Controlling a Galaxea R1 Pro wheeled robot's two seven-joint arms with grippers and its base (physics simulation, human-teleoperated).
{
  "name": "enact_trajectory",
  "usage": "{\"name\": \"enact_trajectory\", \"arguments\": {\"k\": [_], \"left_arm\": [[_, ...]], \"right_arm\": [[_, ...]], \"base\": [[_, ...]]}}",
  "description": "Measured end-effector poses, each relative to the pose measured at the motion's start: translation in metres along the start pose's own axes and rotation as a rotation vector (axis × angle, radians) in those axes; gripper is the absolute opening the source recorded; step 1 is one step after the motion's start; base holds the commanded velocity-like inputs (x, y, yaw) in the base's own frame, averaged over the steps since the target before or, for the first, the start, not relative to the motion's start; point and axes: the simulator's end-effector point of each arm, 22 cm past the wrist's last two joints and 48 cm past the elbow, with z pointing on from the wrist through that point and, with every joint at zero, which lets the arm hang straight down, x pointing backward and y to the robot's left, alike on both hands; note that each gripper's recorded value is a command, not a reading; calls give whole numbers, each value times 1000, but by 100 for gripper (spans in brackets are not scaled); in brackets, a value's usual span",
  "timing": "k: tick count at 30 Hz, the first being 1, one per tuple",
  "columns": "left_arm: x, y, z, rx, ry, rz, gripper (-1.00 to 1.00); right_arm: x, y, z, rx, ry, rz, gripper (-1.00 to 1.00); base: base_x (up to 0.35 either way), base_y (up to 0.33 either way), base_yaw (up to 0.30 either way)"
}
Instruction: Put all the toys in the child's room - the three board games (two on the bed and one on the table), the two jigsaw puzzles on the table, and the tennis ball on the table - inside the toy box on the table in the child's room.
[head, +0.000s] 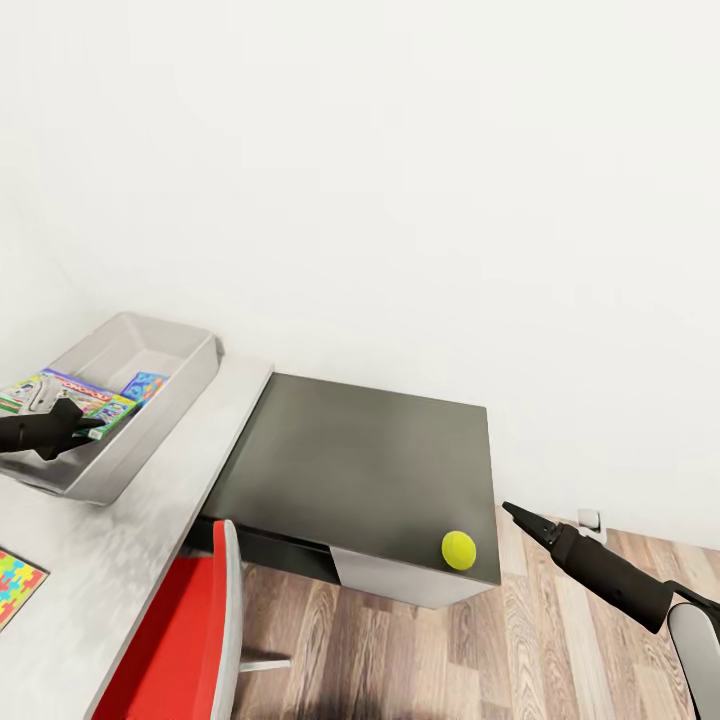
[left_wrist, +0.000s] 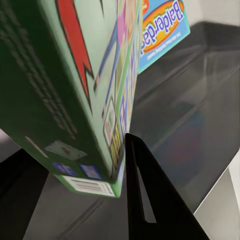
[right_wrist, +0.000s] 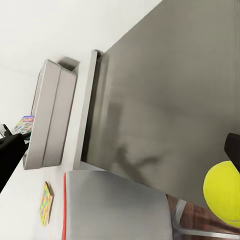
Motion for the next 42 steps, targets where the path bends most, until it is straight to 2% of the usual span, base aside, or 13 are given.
{"name": "enact_trajectory", "arguments": {"k": [7, 8, 42], "left_arm": [[-1, 0, 0, 0, -1, 0, -100], [-1, 0, 0, 0, -1, 0, 100], [-5, 0, -5, 3, -11, 1, 100]], "right_arm": [[0, 0, 0, 0, 0, 0, 100], [0, 0, 0, 0, 0, 0, 100], [0, 0, 0, -1, 1, 0, 100]], "base": [[0, 0, 0], [0, 0, 0], [0, 0, -1]]}}
